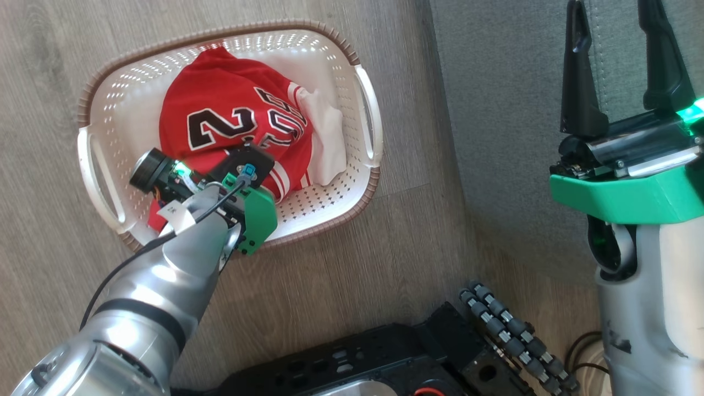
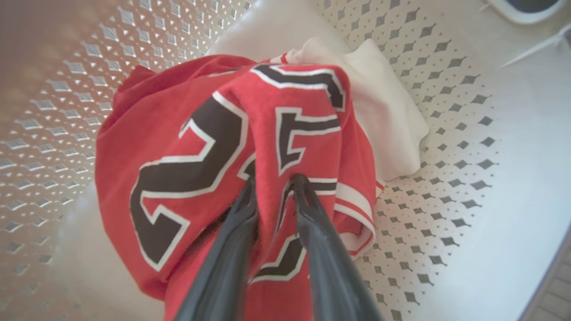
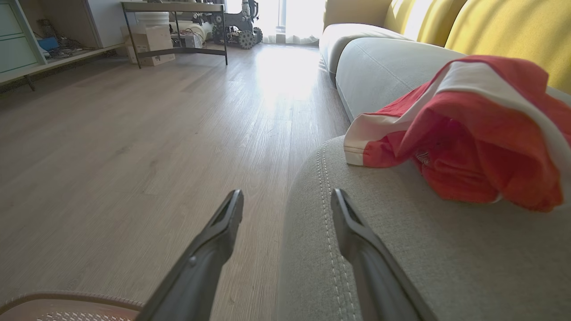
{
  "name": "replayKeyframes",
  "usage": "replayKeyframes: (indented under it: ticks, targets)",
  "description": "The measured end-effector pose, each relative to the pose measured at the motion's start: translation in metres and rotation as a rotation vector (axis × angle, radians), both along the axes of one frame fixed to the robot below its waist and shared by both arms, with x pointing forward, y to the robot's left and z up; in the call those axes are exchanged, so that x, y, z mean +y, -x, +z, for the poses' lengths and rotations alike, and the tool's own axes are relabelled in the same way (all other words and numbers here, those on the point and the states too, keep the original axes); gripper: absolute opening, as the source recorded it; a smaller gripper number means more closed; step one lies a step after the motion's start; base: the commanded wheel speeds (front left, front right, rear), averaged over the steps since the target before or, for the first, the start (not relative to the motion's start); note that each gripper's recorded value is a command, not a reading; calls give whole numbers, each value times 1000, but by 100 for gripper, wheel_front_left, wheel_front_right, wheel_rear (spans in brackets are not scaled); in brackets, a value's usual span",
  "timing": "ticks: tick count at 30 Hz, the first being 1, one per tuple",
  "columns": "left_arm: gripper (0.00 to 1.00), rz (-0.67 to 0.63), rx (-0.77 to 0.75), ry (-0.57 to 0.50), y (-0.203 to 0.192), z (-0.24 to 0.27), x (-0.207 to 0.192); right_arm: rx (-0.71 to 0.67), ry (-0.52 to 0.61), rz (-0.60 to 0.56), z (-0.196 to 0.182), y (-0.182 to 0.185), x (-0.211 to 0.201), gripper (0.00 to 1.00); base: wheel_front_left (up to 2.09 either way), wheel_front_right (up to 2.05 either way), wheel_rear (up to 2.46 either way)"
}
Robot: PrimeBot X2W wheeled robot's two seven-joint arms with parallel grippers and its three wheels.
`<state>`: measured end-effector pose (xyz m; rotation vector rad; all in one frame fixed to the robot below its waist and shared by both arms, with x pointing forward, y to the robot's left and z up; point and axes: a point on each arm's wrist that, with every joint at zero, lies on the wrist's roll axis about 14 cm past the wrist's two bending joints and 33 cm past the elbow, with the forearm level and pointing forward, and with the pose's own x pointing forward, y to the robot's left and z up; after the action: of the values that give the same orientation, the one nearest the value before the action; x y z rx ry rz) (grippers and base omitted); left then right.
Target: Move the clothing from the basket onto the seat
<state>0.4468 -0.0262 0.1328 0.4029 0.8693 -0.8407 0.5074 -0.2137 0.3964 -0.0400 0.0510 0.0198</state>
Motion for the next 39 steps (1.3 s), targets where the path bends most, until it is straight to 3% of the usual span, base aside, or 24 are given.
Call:
replayKeyframes:
  ticks: [1, 2, 18, 25, 39]
  targets:
    - [35, -1, 4, -2, 1, -1, 0, 0, 1, -1, 0, 0, 0, 100, 0, 0, 0]
    - [0, 4, 12, -6, 2, -2, 0, 0, 2, -1, 0, 0, -1, 100, 0, 0, 0]
    - [0, 53, -82, 116, -5, 58, 4, -64, -39, 10, 37, 3, 8, 100, 0, 0, 0]
    - [0, 111, -198, 234, -17, 128, -5, -93, -57, 26, 65, 19, 17, 100, 0, 0, 0]
    - [0, 153, -480, 422, -2, 290, -10, -81, -96, 41, 93, 102, 31, 100, 0, 0, 0]
